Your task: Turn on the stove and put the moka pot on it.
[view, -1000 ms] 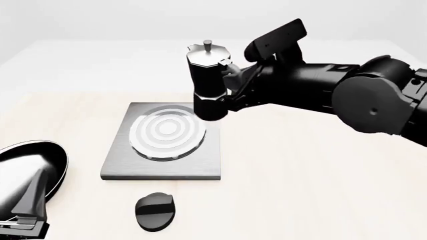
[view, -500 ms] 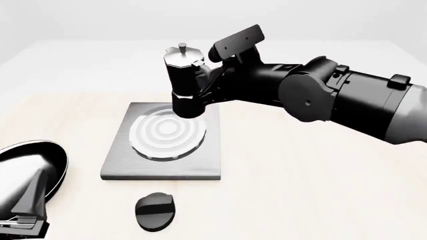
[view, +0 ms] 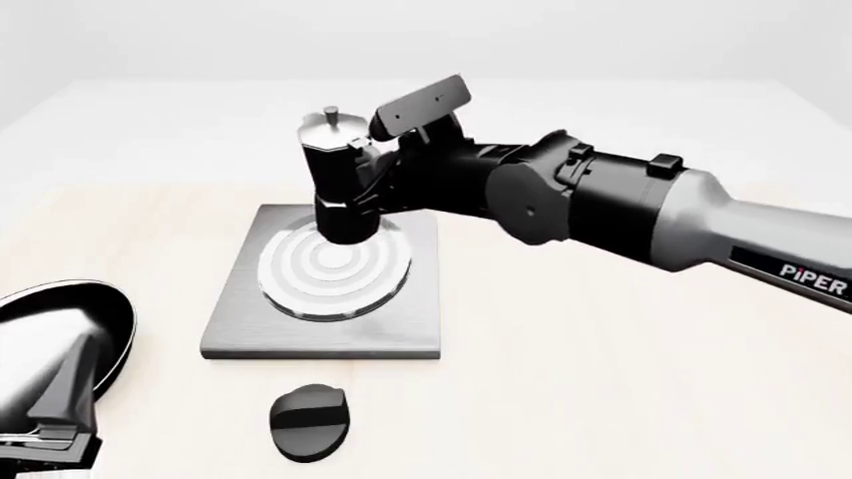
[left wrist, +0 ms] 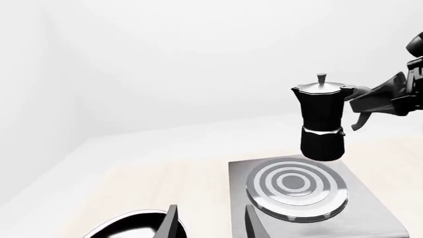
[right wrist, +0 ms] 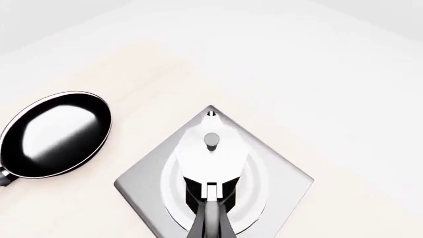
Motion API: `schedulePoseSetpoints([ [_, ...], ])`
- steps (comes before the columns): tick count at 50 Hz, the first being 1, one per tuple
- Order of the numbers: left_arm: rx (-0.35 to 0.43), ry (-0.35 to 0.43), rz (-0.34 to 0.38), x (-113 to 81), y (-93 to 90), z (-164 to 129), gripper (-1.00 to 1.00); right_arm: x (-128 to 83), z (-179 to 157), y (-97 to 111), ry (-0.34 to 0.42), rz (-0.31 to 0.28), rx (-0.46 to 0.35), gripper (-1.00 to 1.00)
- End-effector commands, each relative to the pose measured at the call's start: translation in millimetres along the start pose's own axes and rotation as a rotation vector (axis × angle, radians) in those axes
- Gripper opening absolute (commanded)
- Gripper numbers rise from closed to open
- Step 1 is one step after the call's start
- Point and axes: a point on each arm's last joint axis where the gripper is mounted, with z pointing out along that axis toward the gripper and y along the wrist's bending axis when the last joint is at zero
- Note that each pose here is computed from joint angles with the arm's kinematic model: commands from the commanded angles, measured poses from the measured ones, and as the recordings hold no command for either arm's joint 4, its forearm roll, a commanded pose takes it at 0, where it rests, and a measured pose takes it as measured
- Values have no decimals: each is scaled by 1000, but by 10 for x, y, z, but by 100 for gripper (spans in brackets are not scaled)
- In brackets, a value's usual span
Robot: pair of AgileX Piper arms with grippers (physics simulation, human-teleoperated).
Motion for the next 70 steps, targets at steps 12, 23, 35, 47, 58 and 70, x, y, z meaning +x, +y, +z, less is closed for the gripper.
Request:
schedulePoseSetpoints([
  [12, 2, 19, -15, 8, -1, 90, 100, 104, 386, 65, 6, 26, -13, -100],
  [23, 0, 19, -20, 8, 1, 91, 100, 175, 590, 112, 23, 13, -22, -100],
  [35, -1, 26, -24, 13, 2, 117, 100, 276, 803, 129, 40, 14, -24, -100],
  [47, -1, 33, -20, 19, 1, 146, 100, 399, 965, 68, 53, 26, -12, -100],
  [58, 3, 37, -13, 23, -2, 171, 100, 517, 1099, -9, 61, 32, 3, -100],
  [70, 7, 41, -12, 31, -5, 231, 100, 662, 1187, -25, 74, 44, 7, -100],
])
